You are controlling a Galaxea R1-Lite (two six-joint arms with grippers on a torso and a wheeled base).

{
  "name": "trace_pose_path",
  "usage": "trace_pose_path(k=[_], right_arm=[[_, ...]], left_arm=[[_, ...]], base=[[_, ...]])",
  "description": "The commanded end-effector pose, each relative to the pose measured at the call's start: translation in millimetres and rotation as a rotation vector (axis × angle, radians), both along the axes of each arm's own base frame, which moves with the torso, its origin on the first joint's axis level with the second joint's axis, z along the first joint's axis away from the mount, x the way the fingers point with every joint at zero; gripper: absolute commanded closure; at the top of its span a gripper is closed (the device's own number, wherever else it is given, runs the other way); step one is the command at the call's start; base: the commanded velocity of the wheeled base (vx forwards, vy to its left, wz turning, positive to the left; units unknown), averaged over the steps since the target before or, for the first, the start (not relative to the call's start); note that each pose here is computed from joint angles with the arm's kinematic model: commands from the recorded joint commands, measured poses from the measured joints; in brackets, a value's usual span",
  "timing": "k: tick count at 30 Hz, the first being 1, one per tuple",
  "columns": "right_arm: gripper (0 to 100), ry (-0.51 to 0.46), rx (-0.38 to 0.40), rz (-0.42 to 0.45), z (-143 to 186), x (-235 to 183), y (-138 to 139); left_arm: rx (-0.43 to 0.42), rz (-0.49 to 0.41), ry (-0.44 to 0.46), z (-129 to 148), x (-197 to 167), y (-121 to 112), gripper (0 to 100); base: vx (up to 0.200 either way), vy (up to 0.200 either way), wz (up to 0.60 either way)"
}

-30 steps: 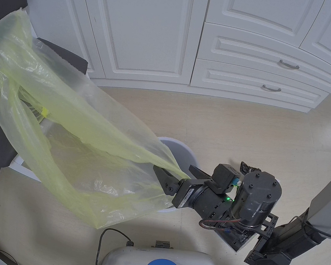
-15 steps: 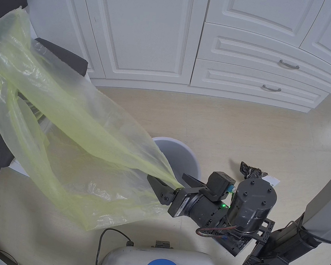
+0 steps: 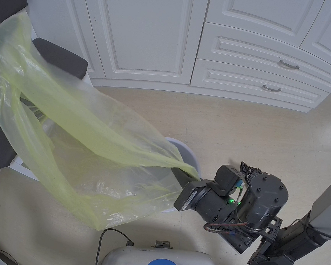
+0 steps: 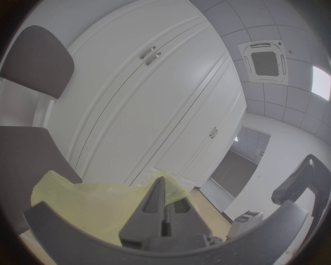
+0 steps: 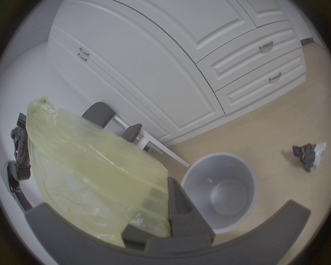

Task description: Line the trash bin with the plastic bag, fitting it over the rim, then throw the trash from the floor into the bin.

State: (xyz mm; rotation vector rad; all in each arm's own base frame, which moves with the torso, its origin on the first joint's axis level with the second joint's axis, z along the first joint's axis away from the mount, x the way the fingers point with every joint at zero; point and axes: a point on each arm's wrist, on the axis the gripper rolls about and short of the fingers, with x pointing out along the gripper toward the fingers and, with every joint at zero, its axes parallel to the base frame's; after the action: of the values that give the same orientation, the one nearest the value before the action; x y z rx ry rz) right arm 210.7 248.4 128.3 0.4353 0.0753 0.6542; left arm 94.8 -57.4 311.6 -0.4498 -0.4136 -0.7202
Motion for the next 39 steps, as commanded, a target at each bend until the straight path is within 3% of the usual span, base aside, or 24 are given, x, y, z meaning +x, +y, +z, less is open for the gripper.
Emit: trace_pose_path(k=[1, 9, 14, 18, 20, 25, 35, 39], right_arm=[[100, -0.072, -0.009, -0.052, 23.4, 1.8, -18.2], [100, -0.092, -0.004, -0.134, 66.0, -0.2, -42.5], [100, -0.096, 0.019, -0.277, 93.4, 8.4, -52.4], [100, -0.111, 0.053, -0.346, 103.1, 12.4, -51.8], [100, -0.124, 0.077, -0.375, 109.9, 11.9, -53.0], [100, -0.153, 0.081, -0.366, 121.0, -2.5, -63.4], [100, -0.169, 0.021, -0.264, 114.0, -36.4, -59.6], [100, -0.164, -0.037, -0.187, 102.4, -53.7, -52.4]], left_arm=[[0.039, 0.0, 0.057, -12.2, 10.4, -6.0, 100], [0.093, -0.003, 0.136, -29.2, 26.8, -15.6, 100], [0.168, -0.017, 0.248, -52.2, 45.9, -26.7, 100], [0.246, -0.011, 0.356, -68.8, 58.4, -33.5, 100], [0.332, 0.026, 0.417, -79.1, 65.5, -33.2, 100], [0.428, 0.104, 0.427, -87.1, 70.4, -24.4, 100], [0.444, 0.073, 0.443, -93.5, 77.8, -33.6, 100], [0.381, -0.001, 0.418, -92.0, 75.9, -47.4, 100]], base=[[0.0, 0.0, 0.0], [0.0, 0.0, 0.0], [0.0, 0.0, 0.0], [0.0, 0.0, 0.0], [0.0, 0.0, 0.0], [0.0, 0.0, 0.0], [0.0, 0.0, 0.0], [0.0, 0.0, 0.0]])
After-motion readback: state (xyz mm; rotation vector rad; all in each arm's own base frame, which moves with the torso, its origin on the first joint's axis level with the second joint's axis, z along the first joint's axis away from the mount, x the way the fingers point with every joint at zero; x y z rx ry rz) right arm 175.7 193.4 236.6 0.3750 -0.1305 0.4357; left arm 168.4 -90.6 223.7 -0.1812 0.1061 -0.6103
